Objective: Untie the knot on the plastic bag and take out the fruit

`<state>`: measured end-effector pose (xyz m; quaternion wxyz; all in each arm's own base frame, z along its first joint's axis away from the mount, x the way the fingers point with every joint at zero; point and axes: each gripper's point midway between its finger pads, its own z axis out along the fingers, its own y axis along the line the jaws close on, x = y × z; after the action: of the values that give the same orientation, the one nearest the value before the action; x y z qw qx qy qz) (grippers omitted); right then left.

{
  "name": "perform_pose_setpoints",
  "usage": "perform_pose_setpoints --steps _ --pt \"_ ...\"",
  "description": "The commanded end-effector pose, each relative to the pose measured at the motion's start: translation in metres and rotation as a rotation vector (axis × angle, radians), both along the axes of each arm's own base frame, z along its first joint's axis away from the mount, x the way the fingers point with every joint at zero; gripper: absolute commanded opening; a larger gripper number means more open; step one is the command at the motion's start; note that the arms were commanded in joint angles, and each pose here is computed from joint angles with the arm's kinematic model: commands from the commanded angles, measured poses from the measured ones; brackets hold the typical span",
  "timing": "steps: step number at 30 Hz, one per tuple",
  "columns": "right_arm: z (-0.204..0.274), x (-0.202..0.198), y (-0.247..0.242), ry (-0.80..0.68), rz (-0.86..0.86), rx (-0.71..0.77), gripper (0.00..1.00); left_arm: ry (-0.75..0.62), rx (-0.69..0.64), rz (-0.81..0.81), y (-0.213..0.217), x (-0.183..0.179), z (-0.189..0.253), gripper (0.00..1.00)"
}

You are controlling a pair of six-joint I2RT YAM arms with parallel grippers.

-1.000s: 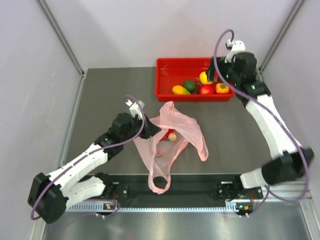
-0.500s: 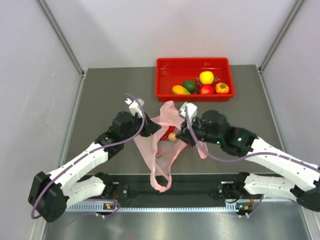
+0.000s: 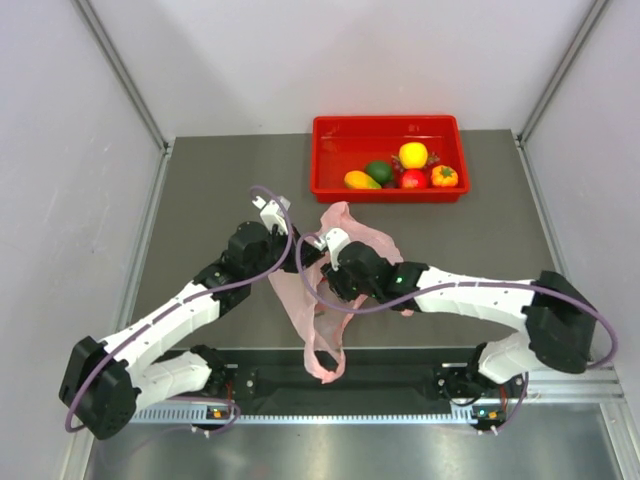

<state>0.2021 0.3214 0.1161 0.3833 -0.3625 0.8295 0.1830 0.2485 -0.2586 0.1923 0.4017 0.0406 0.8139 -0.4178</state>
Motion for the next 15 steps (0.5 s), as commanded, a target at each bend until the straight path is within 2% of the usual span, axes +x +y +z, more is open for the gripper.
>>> perform_pose_setpoints --steps 1,3,6,10,15 --pt "0.005 0.035 0.01 -0.107 -0.111 0.052 0.41 -0.086 -0.066 0.001 -0.007 0.009 0.032 0.0" --pt "-0.006 0.047 0.007 -0.115 -0.147 0.028 0.55 -0.084 -0.065 -0.004 -0.008 0.009 0.031 0.0" --pt "-0.015 0.065 0.002 -0.132 -0.198 0.016 0.63 -0.077 -0.062 -0.005 -0.008 0.009 0.029 0.0" --pt "-0.028 0.079 -0.006 -0.16 -0.244 -0.018 0.68 -0.075 -0.054 -0.002 -0.006 0.007 0.024 0.0" --pt "-0.051 0.089 -0.008 -0.122 -0.244 -0.02 0.66 -0.078 -0.048 0.009 -0.002 0.005 0.021 0.0"
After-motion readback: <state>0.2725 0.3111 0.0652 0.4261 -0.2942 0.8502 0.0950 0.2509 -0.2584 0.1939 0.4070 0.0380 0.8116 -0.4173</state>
